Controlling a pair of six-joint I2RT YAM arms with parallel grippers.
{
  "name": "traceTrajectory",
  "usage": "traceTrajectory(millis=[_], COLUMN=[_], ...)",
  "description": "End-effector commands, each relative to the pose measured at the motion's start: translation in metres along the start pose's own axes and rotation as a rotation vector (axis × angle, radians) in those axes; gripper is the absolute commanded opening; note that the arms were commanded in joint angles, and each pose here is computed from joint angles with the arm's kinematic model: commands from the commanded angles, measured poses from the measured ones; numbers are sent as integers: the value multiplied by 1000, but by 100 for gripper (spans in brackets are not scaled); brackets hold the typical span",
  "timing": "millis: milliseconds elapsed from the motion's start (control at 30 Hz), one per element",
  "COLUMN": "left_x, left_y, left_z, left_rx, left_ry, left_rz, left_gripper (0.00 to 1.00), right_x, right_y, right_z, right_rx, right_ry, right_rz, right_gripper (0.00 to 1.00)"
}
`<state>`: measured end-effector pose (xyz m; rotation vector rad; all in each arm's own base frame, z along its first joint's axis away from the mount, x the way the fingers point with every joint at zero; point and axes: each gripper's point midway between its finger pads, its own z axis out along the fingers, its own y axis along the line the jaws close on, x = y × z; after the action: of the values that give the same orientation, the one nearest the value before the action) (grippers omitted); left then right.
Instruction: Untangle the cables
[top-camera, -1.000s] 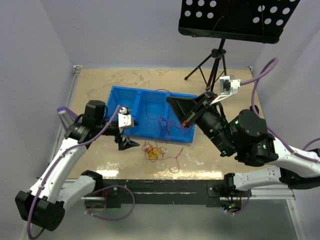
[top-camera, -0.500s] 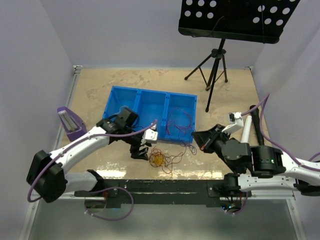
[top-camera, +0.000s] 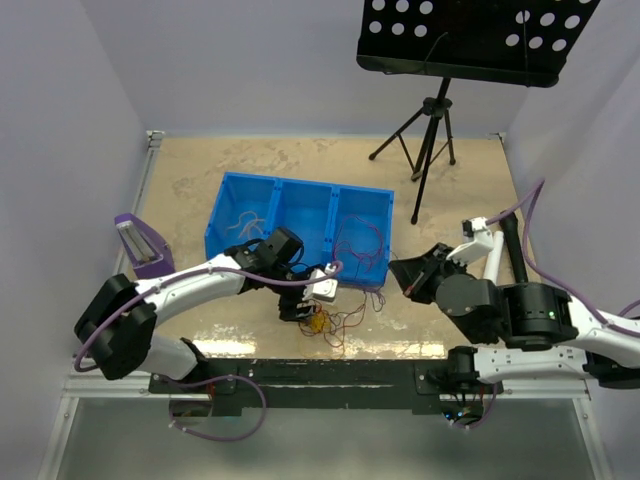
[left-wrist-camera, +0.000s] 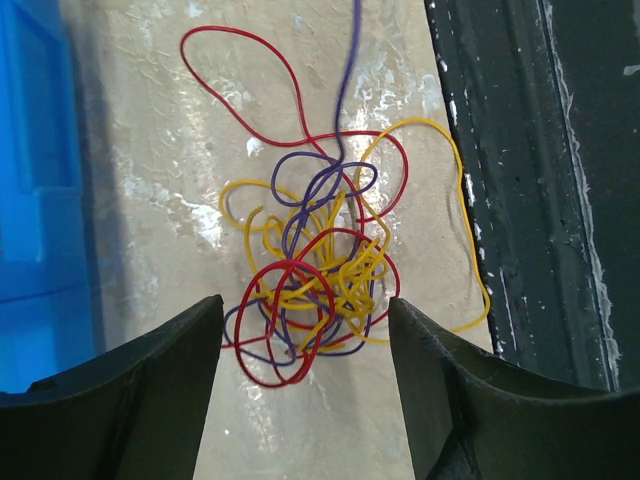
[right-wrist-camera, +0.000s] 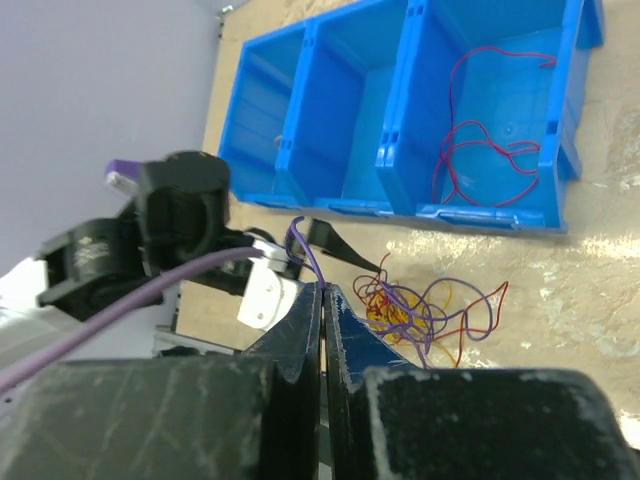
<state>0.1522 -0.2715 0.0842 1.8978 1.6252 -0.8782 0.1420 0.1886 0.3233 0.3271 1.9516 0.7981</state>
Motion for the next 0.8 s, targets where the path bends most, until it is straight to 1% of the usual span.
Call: traceTrajectory(millis=[0, 33, 67, 100, 167, 267, 333, 433, 533, 700, 767], left_x=[2, 5, 7, 8, 10, 10, 10, 13, 15, 31, 46], left_y=[5, 7, 8, 8, 5, 6, 6, 3, -1, -4, -11], left_z=[21, 23, 25, 27, 30, 30, 28, 21, 4, -38, -54], left_rx=[8, 6, 5, 8, 18, 10, -3, -20, -53, -164, -190], left_ry=[-11, -4, -2, -5, -10, -10, -8, 10, 45, 156, 220], left_rz=[42, 45, 54, 57, 56, 62, 68, 68, 87, 124, 131], left_gripper=[71, 70, 66, 61, 47, 21, 1, 0, 0, 0, 0], right_x=[-37, -39, -40, -41, -40, -43, -53, -78, -109, -151, -171], right_y=[-3, -5, -6, -7, -8, -5, -1, 5, 9, 11, 10], right_z=[-16, -18, -19, -19, -19, -19, -21, -30, -44, -62, -70], right_rx=[-13, -13, -14, -10, -2, 2, 4, -1, -25, -32, -20], right_ry=[-73, -76, -75, -78, -76, -81, -105, -156, -212, -296, -343], right_rz=[83, 92, 96, 100, 91, 80, 79, 76, 111, 112, 110], right_gripper=[0, 0, 0, 0, 0, 0, 0, 0, 0, 0, 0])
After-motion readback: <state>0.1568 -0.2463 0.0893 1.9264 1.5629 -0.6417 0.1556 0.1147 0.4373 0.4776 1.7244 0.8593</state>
